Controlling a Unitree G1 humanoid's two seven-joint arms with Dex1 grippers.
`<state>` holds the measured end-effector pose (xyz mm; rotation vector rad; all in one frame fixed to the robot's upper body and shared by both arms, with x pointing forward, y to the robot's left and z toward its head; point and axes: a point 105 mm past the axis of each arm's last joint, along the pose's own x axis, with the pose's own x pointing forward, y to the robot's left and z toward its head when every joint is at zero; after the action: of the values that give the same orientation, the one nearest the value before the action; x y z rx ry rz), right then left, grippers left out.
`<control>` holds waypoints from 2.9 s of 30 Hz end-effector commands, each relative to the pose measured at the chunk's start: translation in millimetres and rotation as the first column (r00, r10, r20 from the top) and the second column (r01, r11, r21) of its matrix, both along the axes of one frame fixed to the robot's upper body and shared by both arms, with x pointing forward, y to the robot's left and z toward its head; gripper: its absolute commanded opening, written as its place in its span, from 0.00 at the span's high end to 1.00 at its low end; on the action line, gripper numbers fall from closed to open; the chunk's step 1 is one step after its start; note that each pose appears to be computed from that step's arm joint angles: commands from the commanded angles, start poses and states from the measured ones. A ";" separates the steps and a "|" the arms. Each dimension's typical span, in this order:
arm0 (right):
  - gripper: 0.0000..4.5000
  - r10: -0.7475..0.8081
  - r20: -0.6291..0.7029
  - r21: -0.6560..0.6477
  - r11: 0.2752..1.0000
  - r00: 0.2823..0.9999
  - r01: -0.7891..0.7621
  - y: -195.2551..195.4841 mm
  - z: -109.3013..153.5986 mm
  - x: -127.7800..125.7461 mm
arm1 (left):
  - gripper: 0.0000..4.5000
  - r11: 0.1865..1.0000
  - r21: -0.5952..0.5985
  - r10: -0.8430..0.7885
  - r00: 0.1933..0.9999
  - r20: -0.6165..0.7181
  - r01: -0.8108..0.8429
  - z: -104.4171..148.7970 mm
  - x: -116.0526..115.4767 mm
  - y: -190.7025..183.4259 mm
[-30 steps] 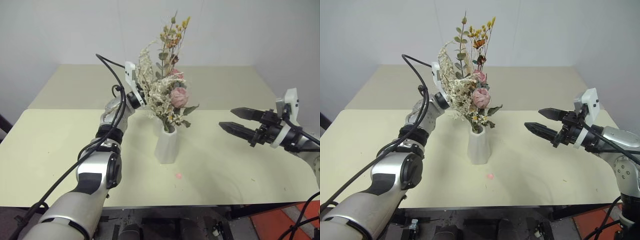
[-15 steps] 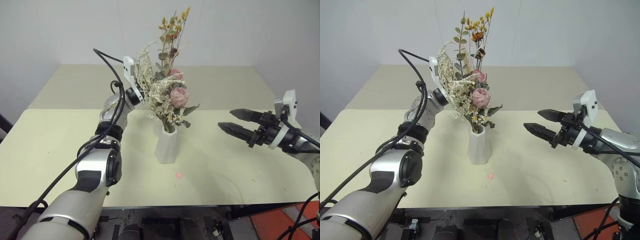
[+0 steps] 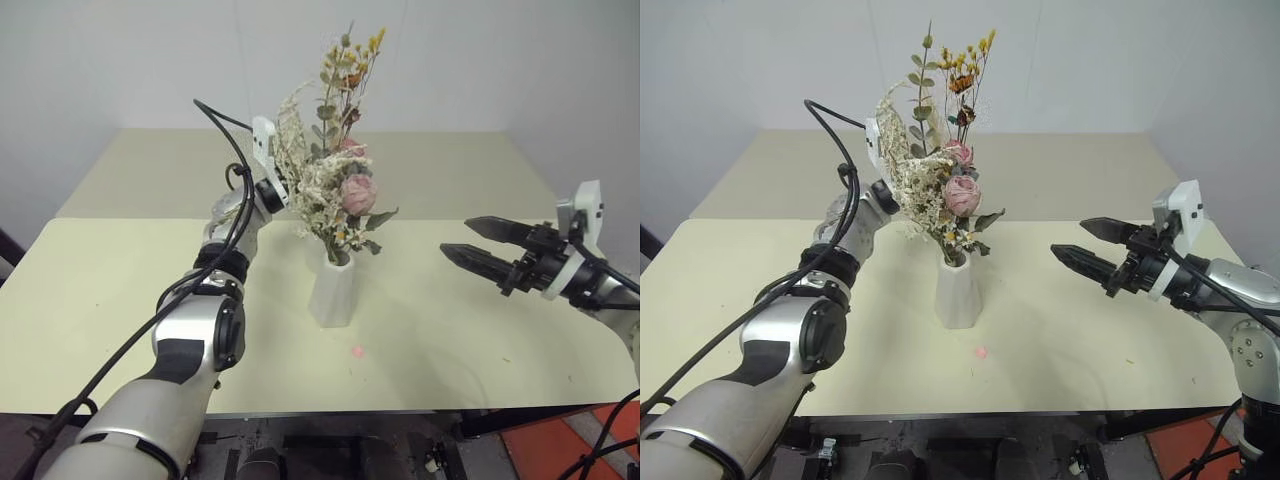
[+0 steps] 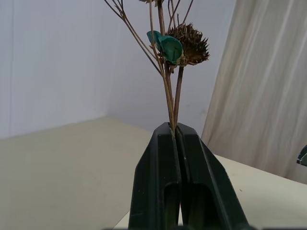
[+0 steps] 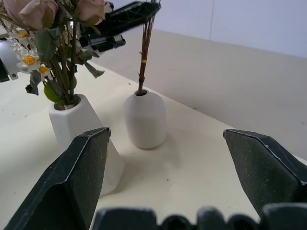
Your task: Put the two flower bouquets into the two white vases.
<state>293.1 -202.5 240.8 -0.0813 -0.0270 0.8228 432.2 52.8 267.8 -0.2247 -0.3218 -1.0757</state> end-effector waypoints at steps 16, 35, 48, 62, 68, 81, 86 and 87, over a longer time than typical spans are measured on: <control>0.00 -0.006 0.048 -0.002 1.000 0.999 0.006 -0.5 10.8 -2.1 | 0.98 1.000 0.011 0.012 1.000 0.011 -0.012 -6.5 -0.6 -1.2; 0.00 -0.008 0.047 0.012 1.000 0.999 0.008 0.6 8.3 -1.4 | 0.98 0.999 0.012 -0.040 0.998 0.044 0.040 -0.6 -6.7 -7.7; 0.00 -0.013 0.047 0.014 1.000 0.999 0.012 0.0 7.7 -1.5 | 0.98 0.999 0.036 -0.040 0.999 0.036 0.039 -5.8 -6.4 -8.5; 0.00 -0.017 0.047 0.015 1.000 0.999 0.016 -1.0 7.2 0.1 | 0.35 0.993 0.114 -0.009 1.000 -0.026 0.012 -21.8 -2.8 13.4; 0.00 -0.003 0.036 0.017 1.000 0.999 0.003 1.0 3.7 3.2 | 0.01 0.979 0.195 0.062 0.998 0.008 -0.062 -34.4 -10.0 63.7; 0.00 -0.005 0.001 0.007 1.000 1.000 0.005 -15.7 -7.0 10.1 | 0.01 0.922 0.387 0.000 1.000 -0.014 0.005 -37.9 -89.3 143.6; 0.00 -0.012 -0.010 -0.005 1.000 1.000 0.012 -24.6 -8.4 9.4 | 0.01 0.907 0.421 0.000 1.000 -0.009 0.004 -36.2 -106.7 147.5; 0.00 -0.012 -0.014 -0.009 1.000 1.000 0.012 -26.5 -9.2 8.8 | 0.01 0.907 0.421 0.000 1.000 -0.008 0.003 -35.8 -109.2 147.4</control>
<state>305.5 -221.1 217.5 -0.0404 0.0441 0.8278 329.2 199.5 218.0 0.1339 -0.0314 -1.1170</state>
